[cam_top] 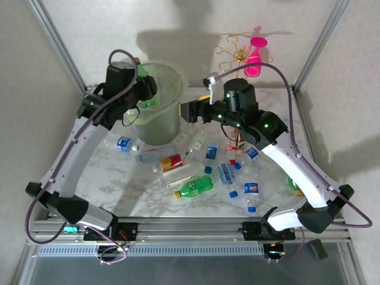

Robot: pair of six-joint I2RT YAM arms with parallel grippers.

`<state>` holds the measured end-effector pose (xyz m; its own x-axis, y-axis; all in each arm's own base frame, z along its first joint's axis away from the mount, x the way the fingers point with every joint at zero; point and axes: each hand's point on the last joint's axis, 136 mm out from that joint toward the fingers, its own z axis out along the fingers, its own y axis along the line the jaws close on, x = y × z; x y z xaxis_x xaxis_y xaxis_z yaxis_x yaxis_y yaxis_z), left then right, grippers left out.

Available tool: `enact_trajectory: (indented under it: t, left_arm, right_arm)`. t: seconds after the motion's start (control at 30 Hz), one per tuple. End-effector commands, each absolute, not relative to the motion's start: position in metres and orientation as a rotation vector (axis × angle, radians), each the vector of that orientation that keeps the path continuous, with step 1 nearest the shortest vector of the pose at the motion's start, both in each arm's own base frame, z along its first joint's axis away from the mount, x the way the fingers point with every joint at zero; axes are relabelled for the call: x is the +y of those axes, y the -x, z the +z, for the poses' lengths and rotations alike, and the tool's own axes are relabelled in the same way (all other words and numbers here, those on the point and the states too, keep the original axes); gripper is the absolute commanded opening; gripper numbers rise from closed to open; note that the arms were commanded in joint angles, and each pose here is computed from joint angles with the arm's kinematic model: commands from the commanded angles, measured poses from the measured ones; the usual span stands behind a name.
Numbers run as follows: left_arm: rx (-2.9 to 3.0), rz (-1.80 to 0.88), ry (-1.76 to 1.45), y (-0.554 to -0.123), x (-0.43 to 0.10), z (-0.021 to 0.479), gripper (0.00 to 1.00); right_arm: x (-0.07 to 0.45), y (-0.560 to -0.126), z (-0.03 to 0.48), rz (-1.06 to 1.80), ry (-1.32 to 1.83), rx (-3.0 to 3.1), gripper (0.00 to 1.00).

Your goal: Put the plastic bottles in the bin

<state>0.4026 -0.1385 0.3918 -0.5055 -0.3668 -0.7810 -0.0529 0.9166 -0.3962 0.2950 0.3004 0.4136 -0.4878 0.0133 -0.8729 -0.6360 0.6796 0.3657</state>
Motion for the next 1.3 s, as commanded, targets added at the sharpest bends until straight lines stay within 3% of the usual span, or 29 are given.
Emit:
enact_trajectory:
  t: [0.0, 0.33, 0.83, 1.27]
  left_arm:
    - [2.051, -0.422, 0.286, -0.422, -0.140, 0.403, 0.35]
    - [2.229, -0.441, 0.411, -0.490, -0.141, 0.328, 0.36]
    - [2.426, -0.368, 0.456, -0.512, -0.150, 0.237, 0.42]
    - [2.458, -0.332, 0.491, -0.511, -0.147, 0.216, 0.69]
  right_arm:
    - [0.274, -0.308, 0.409, 0.931, 0.322, 1.947, 0.88]
    - [0.240, -0.290, 0.356, 0.847, 0.217, 2.069, 0.88]
    - [0.226, -0.286, 0.330, 0.762, 0.199, 2.110, 0.89]
    - [0.226, -0.291, 0.331, 0.728, 0.220, 2.101, 0.91]
